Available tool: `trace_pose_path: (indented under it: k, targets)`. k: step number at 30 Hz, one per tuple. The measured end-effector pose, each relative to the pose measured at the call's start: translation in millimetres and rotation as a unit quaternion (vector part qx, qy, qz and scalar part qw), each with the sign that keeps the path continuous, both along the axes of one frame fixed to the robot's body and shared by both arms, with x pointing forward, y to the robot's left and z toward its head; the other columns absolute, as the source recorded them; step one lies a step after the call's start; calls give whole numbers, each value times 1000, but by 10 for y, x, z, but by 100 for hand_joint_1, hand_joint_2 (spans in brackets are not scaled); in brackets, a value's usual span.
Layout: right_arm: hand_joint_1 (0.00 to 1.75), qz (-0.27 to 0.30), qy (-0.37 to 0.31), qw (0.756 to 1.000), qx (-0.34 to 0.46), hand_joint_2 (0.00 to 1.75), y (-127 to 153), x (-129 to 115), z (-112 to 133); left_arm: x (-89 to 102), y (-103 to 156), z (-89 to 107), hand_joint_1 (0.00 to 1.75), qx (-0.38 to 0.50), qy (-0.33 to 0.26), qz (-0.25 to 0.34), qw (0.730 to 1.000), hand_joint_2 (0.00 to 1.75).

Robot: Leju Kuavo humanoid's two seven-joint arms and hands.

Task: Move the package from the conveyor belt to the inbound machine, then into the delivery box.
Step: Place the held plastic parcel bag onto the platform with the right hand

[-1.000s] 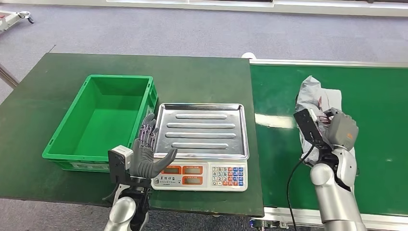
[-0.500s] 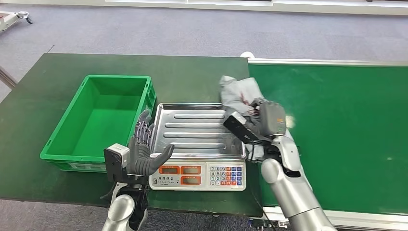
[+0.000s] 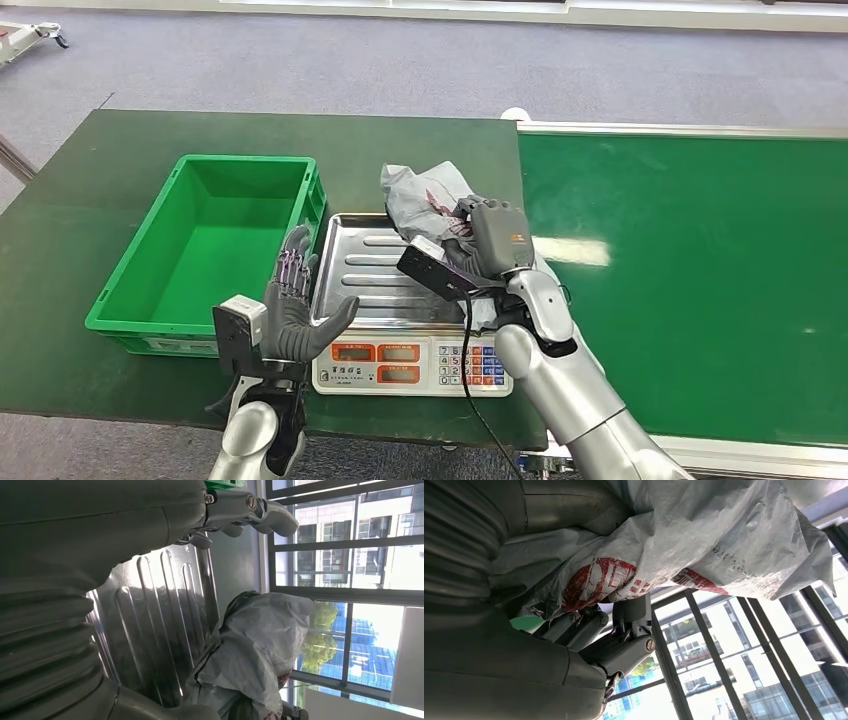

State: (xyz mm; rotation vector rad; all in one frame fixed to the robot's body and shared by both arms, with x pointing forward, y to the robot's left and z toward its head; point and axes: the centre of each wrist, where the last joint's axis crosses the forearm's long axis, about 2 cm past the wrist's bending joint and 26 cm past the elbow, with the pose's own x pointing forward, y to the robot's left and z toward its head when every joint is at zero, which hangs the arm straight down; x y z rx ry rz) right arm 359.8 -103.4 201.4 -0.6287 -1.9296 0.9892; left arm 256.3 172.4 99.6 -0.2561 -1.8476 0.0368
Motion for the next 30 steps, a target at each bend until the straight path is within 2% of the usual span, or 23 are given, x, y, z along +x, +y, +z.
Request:
trace_pose_path:
  k: [8, 9, 12, 13, 20, 30]
  targets:
    - [175, 7, 1, 1000, -4, 175, 26, 15, -7, 3, 17, 8, 0, -1, -3, 4, 1000, 175]
    - [152, 9, 1, 1000, -4, 175, 29, 15, -14, 1, 21, 11, 0, -1, -4, 5, 1000, 175]
    - [21, 16, 4, 1000, -1, 175, 45, 17, -23, -5, 39, 10, 0, -2, -5, 9, 1000, 175]
    - [0, 18, 6, 1000, 1, 175, 52, 20, -21, -7, 45, 6, 0, -3, -4, 10, 1000, 175]
    - [0, 33, 26, 999, 33, 175, 58, 41, -29, -23, 63, -6, 0, -3, -3, 14, 1000, 175]
    - [0, 26, 34, 998, 39, 175, 26, 66, -31, 20, 56, 4, 0, -2, -5, 9, 1000, 175]
